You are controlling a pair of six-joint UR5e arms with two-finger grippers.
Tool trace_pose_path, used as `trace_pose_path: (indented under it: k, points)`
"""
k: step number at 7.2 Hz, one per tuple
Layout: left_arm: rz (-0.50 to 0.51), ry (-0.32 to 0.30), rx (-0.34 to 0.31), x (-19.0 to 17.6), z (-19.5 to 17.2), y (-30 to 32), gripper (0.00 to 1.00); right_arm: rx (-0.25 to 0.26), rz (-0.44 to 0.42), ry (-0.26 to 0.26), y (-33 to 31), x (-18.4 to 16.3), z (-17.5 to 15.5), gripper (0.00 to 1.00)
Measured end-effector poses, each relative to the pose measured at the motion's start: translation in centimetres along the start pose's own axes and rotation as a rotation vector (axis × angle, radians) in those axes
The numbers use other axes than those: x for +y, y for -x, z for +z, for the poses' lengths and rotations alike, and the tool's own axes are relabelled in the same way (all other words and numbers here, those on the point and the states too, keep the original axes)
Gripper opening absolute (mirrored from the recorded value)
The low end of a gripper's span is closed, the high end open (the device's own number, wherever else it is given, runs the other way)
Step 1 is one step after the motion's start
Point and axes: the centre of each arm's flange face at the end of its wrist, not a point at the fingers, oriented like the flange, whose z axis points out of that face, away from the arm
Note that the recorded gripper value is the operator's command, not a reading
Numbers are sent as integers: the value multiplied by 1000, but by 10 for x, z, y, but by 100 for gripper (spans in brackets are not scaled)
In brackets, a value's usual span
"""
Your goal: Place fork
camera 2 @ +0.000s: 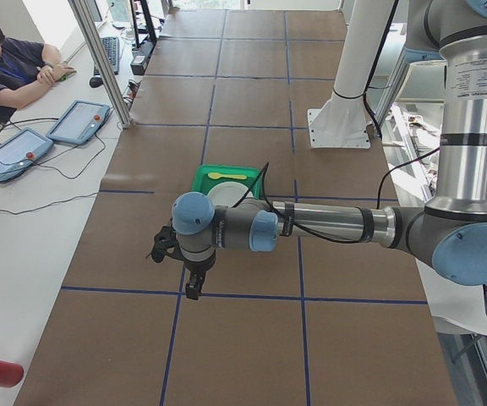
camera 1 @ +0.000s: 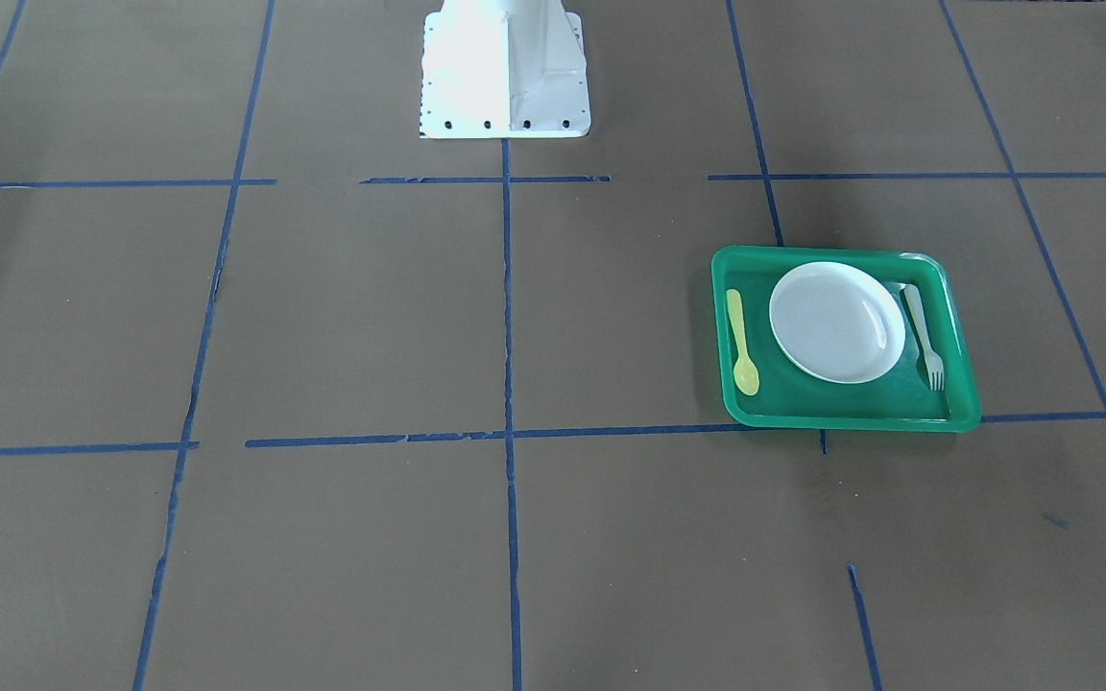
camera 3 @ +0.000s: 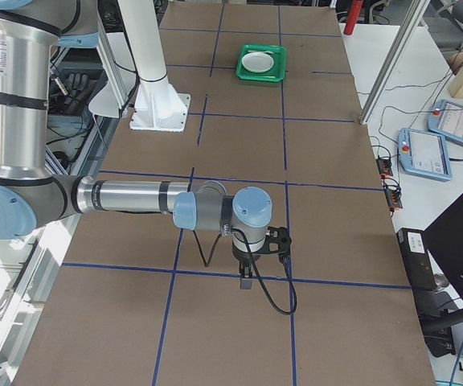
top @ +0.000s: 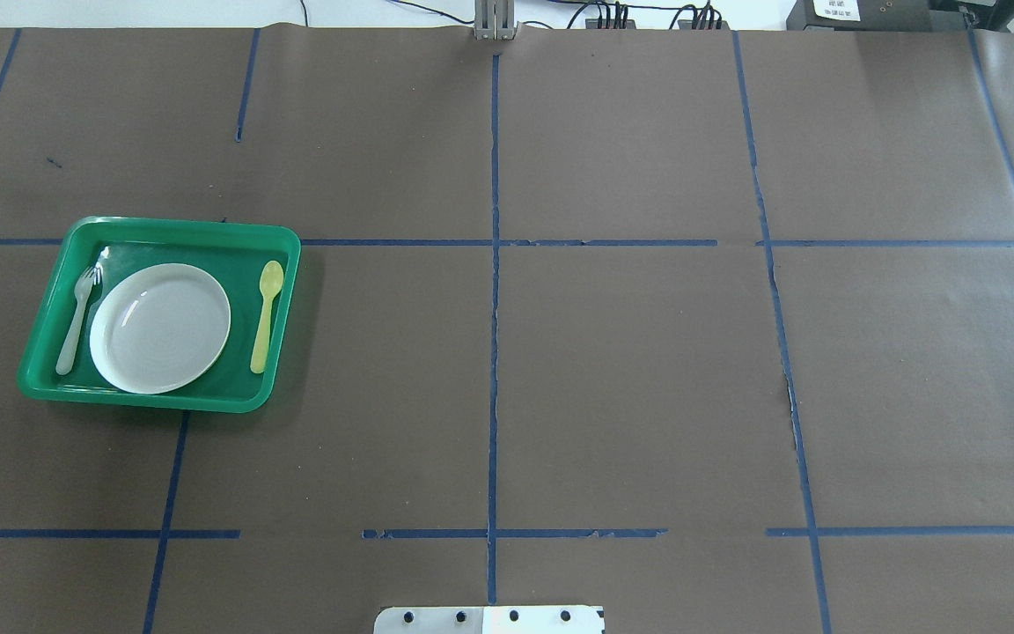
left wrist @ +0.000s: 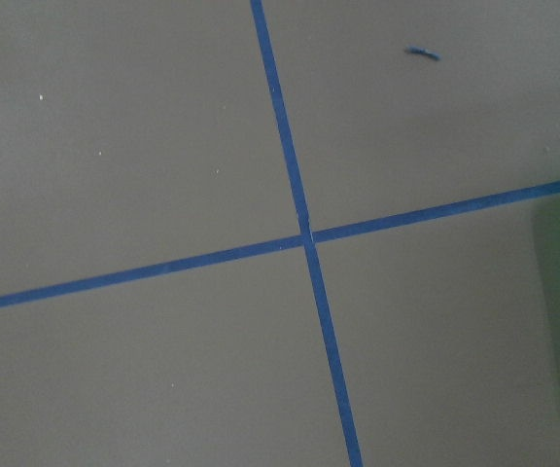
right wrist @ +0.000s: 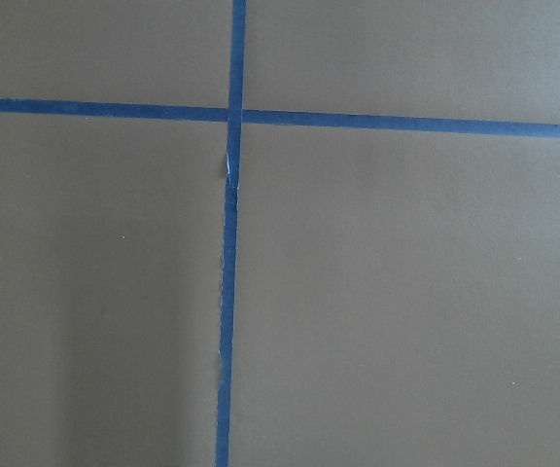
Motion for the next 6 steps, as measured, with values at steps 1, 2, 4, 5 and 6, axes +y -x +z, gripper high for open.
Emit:
trace_pose_path:
  k: [1, 2, 4, 5, 6]
  points:
    - [-15, 7, 5, 6, 3, 5, 100, 0, 0, 0, 0, 0, 0, 100]
    - [-25, 14, 6, 11, 6, 9, 100, 0, 0, 0, 0, 0, 0, 100]
    - [-35, 23, 5, 15, 10, 13, 100, 0, 0, 0, 0, 0, 0, 100]
    - [-38, 26, 6, 17, 11, 14, 100, 0, 0, 0, 0, 0, 0, 100]
    - [-41, 28, 6, 18, 13, 15, 100, 0, 0, 0, 0, 0, 0, 100]
